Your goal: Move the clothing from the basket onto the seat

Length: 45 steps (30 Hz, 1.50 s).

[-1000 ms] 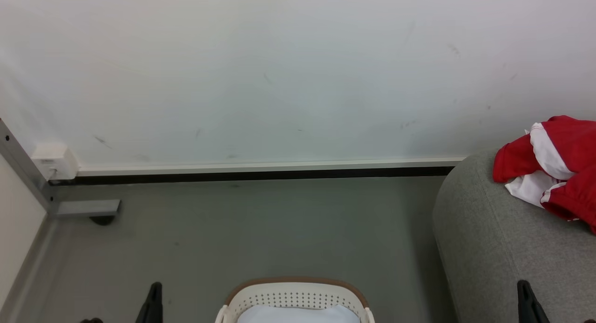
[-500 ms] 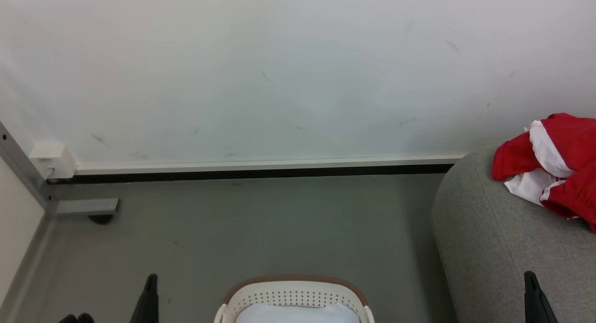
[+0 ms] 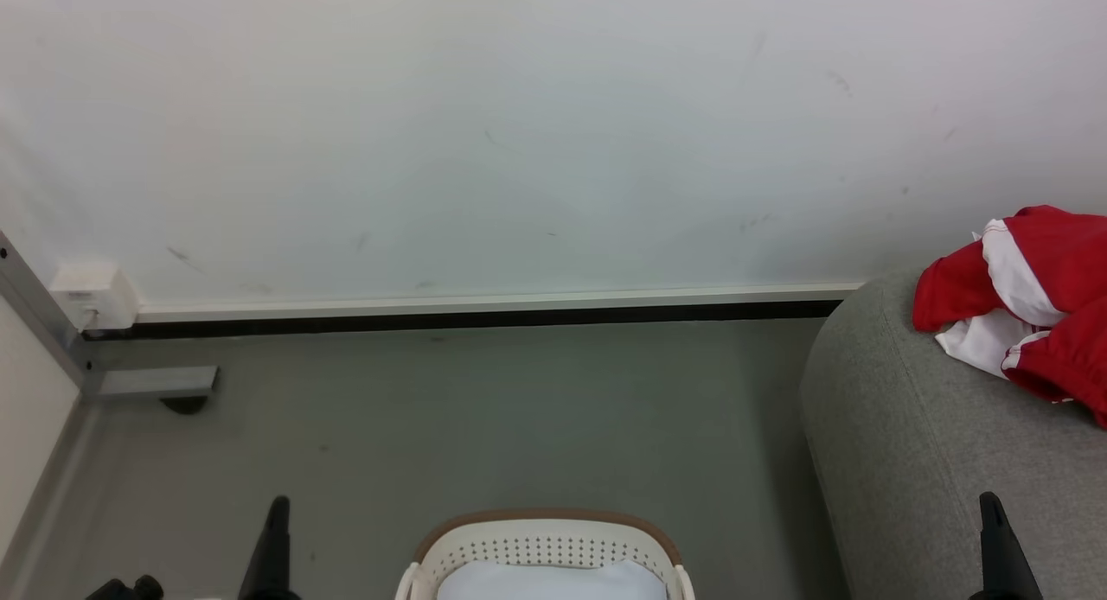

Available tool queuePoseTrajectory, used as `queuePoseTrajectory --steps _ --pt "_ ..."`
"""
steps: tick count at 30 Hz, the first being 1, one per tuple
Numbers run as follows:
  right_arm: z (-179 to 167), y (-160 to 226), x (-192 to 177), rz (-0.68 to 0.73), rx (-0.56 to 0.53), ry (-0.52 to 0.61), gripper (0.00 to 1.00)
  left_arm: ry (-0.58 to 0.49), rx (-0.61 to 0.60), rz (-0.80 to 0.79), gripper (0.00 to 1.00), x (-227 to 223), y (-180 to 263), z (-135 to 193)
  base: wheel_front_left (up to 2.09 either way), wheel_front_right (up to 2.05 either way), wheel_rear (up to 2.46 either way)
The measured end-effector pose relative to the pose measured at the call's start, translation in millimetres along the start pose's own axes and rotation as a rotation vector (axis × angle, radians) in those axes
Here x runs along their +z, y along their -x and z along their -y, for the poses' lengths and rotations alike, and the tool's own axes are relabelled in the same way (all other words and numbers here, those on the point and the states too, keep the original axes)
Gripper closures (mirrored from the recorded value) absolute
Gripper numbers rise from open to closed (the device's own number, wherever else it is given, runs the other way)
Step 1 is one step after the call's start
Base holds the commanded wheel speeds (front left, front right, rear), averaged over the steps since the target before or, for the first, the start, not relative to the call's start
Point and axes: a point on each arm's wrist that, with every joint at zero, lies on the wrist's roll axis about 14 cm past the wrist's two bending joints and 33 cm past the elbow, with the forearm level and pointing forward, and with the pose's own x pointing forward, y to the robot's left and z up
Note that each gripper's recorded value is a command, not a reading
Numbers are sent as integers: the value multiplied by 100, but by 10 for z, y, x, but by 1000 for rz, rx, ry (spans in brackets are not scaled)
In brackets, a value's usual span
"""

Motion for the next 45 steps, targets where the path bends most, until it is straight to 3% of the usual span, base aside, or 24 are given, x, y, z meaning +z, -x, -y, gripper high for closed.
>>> queuePoseTrajectory --steps 45 --pt "-94 -179 113 -7 28 -448 100 435 -34 -22 100 54 -196 135 0 0 0"
